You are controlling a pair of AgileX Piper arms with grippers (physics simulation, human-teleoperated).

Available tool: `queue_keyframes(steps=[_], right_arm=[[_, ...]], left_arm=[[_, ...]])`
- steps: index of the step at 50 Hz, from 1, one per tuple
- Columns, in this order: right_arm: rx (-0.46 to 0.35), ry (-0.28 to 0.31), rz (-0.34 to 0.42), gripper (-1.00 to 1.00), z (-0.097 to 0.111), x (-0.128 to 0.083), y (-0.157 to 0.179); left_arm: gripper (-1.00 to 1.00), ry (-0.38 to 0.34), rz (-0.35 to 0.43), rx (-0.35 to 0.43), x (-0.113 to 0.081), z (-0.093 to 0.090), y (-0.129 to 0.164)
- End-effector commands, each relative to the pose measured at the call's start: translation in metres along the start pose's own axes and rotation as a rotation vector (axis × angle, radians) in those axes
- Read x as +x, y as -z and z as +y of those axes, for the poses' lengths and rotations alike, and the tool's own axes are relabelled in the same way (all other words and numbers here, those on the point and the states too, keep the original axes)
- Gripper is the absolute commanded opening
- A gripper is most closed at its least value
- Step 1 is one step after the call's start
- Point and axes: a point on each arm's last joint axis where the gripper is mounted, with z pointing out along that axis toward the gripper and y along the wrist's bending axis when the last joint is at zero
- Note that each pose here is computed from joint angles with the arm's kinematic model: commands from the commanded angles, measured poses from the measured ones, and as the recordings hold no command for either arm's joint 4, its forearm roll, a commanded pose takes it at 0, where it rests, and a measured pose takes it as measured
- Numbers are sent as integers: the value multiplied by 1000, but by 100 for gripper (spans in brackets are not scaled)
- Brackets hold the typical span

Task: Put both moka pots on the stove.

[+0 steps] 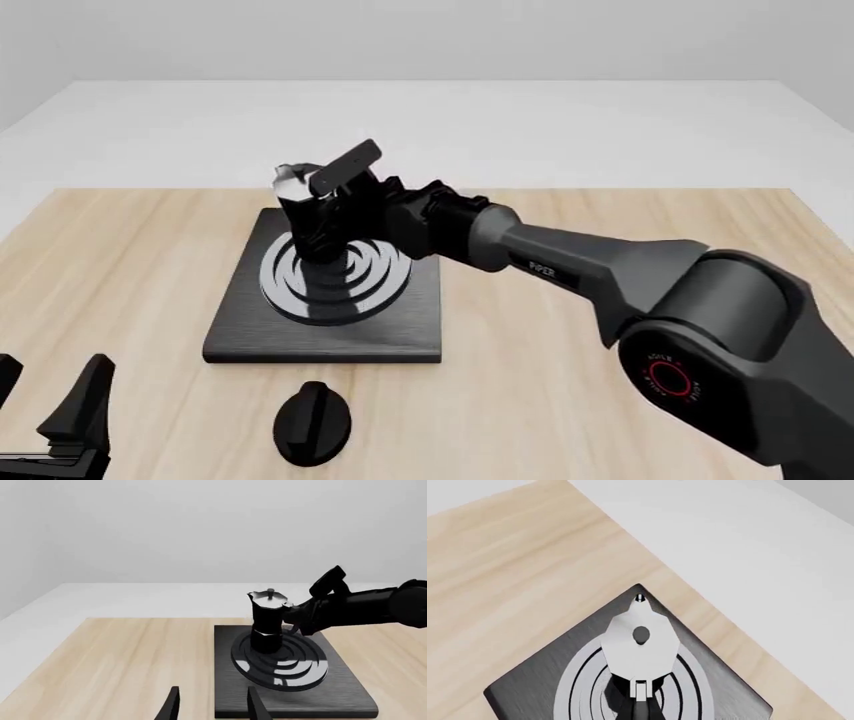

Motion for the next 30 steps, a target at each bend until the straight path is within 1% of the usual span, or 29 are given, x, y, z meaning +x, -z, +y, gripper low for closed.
queue_keyframes(steps=[1, 2, 7, 9, 20, 22, 26, 30], right_arm=[[5, 32, -50, -100, 2, -10, 10], [3, 26, -40, 100, 2, -9, 9], [2, 36, -45, 100, 3, -10, 12], [3, 31, -43, 100, 3, -11, 12], [-2, 36, -63, 100, 6, -18, 31], [-7, 43, -72, 100, 9, -21, 40], [-12, 37, -85, 100, 11, -29, 57], [-16, 43, -91, 100, 13, -32, 68]], left_arm=[[100, 0, 0, 0, 0, 0, 0], [100, 0, 0, 0, 0, 0, 0], [100, 0, 0, 0, 0, 0, 0], [100, 0, 0, 0, 0, 0, 0], [100, 0, 0, 0, 0, 0, 0], [100, 0, 0, 0, 0, 0, 0], [100, 0, 0, 0, 0, 0, 0], [100, 0, 0, 0, 0, 0, 0]])
